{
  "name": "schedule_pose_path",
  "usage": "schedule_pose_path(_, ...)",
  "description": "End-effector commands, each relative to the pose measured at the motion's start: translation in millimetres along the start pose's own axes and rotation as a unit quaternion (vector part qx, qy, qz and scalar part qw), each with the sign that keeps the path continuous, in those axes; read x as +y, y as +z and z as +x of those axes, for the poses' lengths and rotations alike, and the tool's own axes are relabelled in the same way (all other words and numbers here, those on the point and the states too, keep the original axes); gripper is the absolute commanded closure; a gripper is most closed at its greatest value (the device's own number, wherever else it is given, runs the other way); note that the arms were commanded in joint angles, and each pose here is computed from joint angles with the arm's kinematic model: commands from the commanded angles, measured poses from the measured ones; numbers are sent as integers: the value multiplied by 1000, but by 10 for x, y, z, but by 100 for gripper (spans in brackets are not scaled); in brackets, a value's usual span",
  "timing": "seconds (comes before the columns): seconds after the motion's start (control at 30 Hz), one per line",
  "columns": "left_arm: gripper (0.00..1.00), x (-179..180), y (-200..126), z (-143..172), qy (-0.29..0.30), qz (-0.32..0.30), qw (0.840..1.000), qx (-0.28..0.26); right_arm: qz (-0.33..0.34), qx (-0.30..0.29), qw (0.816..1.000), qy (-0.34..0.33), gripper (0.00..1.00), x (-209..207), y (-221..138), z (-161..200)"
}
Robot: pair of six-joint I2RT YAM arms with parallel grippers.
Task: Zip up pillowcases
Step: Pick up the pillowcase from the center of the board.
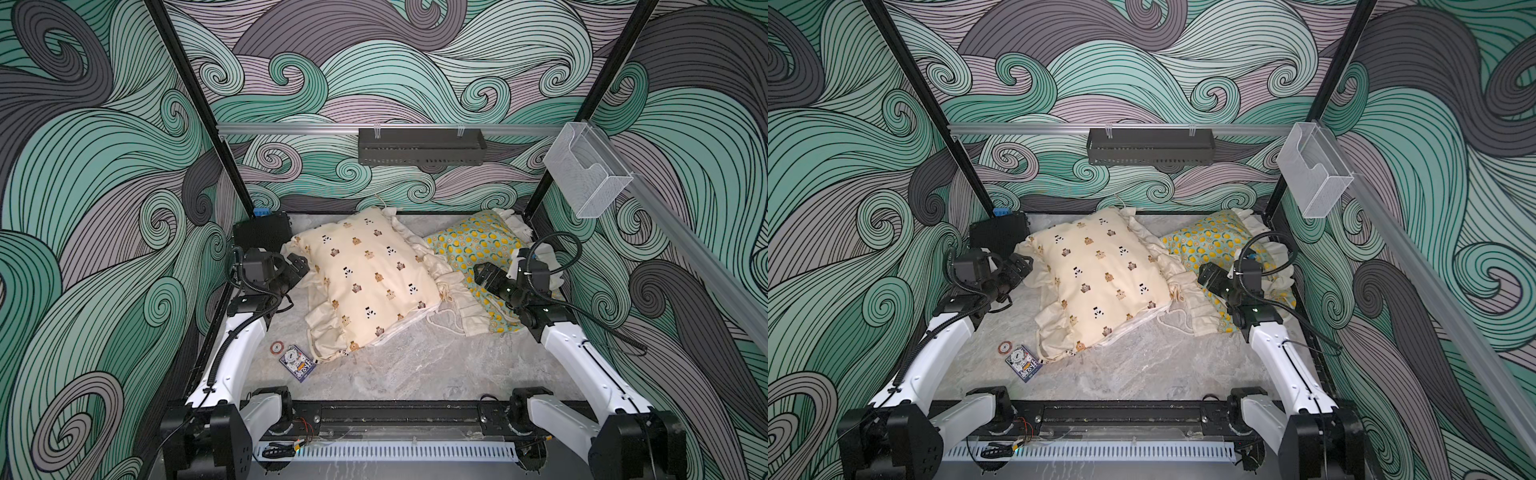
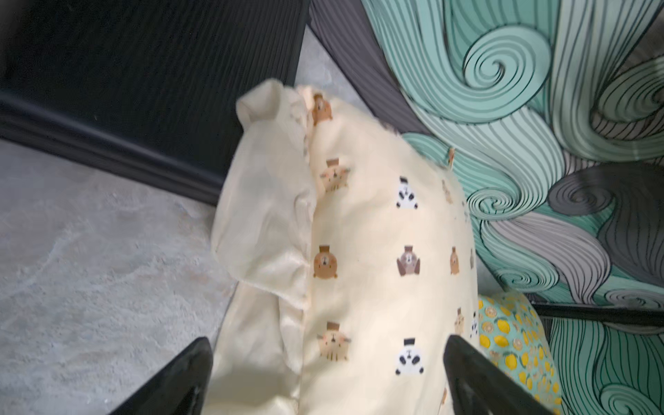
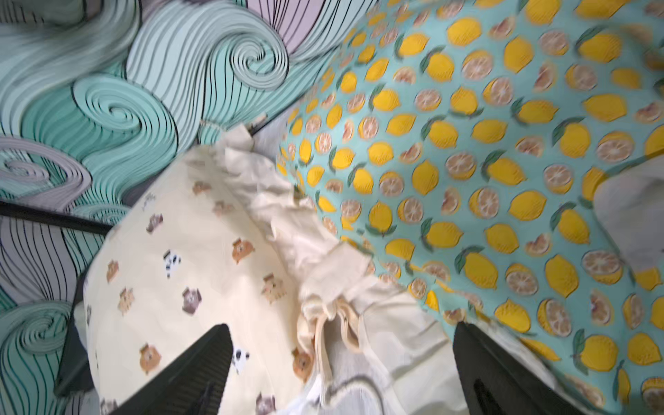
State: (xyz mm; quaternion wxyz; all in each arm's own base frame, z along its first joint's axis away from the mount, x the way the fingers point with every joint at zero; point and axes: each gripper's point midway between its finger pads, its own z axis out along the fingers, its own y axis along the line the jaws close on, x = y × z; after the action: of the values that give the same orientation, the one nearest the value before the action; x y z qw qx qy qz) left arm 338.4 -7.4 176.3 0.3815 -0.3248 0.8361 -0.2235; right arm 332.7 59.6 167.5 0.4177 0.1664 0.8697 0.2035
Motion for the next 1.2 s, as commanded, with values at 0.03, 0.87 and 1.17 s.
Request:
schedule_pose_path(0.03,1,69,-49,598,4,-6,993,116,-9,73,996,-41,1,154,-85,354)
schedule_pose_path(0.87,22,376,-564,2212,43,-31,947,316,-128,216,942,-221,1,1397,-211,1979)
schedule_pose_path(1.17,30,210,-362,2433,14,-7,948,317,-132,224,938,-228,1,1484,-148,2148)
